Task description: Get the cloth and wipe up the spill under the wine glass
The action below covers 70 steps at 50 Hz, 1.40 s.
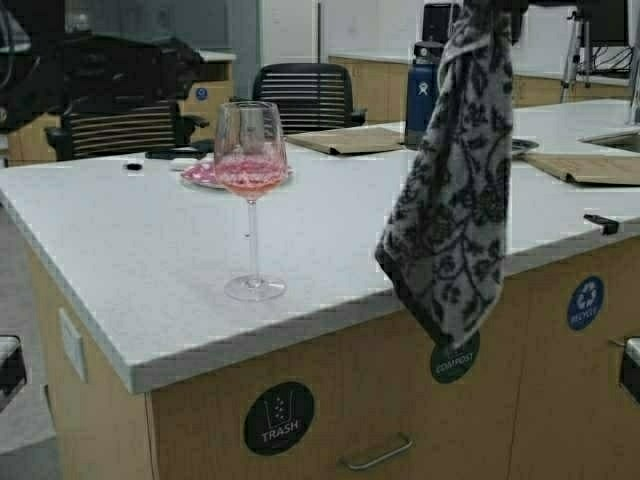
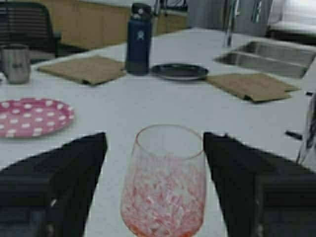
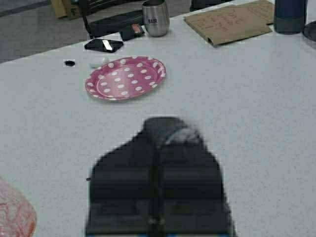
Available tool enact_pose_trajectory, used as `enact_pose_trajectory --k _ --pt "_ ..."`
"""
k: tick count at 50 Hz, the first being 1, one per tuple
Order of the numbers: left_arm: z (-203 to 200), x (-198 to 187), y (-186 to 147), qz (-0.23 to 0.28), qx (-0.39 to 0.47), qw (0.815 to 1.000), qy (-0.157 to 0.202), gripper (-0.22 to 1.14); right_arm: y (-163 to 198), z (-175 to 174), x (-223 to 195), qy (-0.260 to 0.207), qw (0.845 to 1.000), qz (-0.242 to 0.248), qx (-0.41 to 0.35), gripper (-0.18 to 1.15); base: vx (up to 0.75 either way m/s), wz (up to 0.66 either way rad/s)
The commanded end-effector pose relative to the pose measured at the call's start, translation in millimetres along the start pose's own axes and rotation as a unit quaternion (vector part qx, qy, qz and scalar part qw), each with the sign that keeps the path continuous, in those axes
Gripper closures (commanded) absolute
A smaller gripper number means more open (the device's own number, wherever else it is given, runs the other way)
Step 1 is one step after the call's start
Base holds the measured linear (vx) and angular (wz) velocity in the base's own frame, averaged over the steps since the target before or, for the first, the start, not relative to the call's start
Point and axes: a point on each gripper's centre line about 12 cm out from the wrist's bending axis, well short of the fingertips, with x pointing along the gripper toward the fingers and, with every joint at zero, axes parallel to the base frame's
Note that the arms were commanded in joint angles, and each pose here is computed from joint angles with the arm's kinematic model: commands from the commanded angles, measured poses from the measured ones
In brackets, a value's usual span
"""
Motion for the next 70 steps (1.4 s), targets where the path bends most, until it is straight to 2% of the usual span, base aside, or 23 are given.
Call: enact_pose_trajectory --k 1,7,16,23,32,48,70 --pt "32.2 16.0 -1.4 0.001 0.003 1.000 -0.015 -0.03 4.9 32.5 -3.5 -0.028 1.000 0.005 -0.009 0.90 0.00 0.00" --pt "56.4 19.6 -1.9 0.005 0.009 0.999 -0.032 -0.03 5.0 33.5 -4.1 -0.029 1.000 0.005 -0.009 0.90 0.00 0.00" --pt "59.5 22.2 0.0 0.017 0.002 1.000 0.008 -0.03 4.9 32.3 -4.2 -0.026 1.000 0.005 -0.009 0.91 0.00 0.00" --pt "60.2 19.0 0.6 0.019 0.006 1.000 0.008 -0.03 5.3 34.6 -3.6 -0.029 1.000 0.005 -0.010 0.90 0.00 0.00" --pt "50.0 10.9 1.7 0.023 0.006 0.999 0.024 -0.03 4.8 31.5 -4.3 -0.025 1.000 0.005 -0.010 0.91 0.00 0.00" --pt "64.0 13.3 1.7 0.025 0.006 1.000 0.001 -0.03 5.2 34.0 -3.8 -0.028 1.000 0.005 -0.010 0.91 0.00 0.00" --pt "65.4 11.6 10.5 0.042 0.005 0.999 -0.002 -0.03 5.1 33.2 -3.9 -0.026 1.000 0.005 -0.010 0.91 0.00 0.00"
